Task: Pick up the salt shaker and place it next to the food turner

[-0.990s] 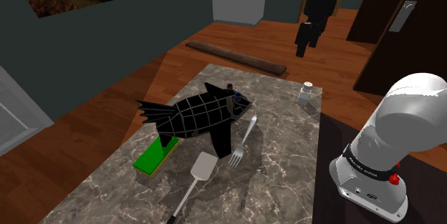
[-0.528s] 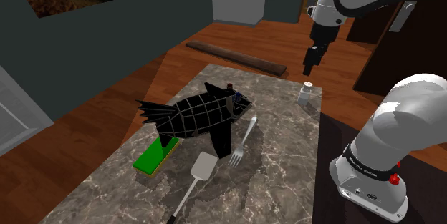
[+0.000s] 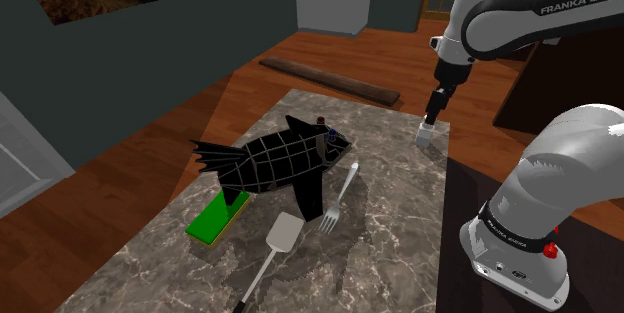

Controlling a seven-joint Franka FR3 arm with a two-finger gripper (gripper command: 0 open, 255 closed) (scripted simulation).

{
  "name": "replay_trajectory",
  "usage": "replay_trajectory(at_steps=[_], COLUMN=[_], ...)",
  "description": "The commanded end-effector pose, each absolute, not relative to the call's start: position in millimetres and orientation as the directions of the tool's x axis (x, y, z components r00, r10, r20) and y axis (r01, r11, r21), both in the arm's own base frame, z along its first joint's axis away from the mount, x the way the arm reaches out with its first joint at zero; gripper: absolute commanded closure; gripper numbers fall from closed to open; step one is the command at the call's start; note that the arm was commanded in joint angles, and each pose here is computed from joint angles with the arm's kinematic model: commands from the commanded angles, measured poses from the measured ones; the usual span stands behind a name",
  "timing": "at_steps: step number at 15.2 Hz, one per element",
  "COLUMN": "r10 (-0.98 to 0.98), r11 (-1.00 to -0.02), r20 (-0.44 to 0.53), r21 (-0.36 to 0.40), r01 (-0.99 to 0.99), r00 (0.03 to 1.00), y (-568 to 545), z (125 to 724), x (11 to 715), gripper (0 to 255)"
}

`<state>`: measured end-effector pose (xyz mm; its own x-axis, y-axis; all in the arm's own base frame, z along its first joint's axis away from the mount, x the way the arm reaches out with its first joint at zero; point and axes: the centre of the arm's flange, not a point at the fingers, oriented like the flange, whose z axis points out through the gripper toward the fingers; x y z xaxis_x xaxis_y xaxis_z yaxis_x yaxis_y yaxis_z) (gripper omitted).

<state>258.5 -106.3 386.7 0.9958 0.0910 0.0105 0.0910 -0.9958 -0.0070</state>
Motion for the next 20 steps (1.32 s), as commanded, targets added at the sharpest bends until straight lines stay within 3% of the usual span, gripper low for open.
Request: replay_trajectory(at_steps=[1,11,12,20], r10=[0.091,0.091,0.091,0.091], r11=[-0.996,-0.996,-0.996,-0.996], r20=[0.011,0.011,0.011,0.011], r21=[-0.007,-0.007,-0.007,-0.007], r01=[0.091,0.091,0.091,0.091], r00=[0.996,0.996,0.996,0.996], y=[-106.2,-106.1,-106.1,-106.0], z=[376.4,368.1,368.1,368.1], x=[258.8,258.9,258.9,258.8], gripper=[0,0,255,255])
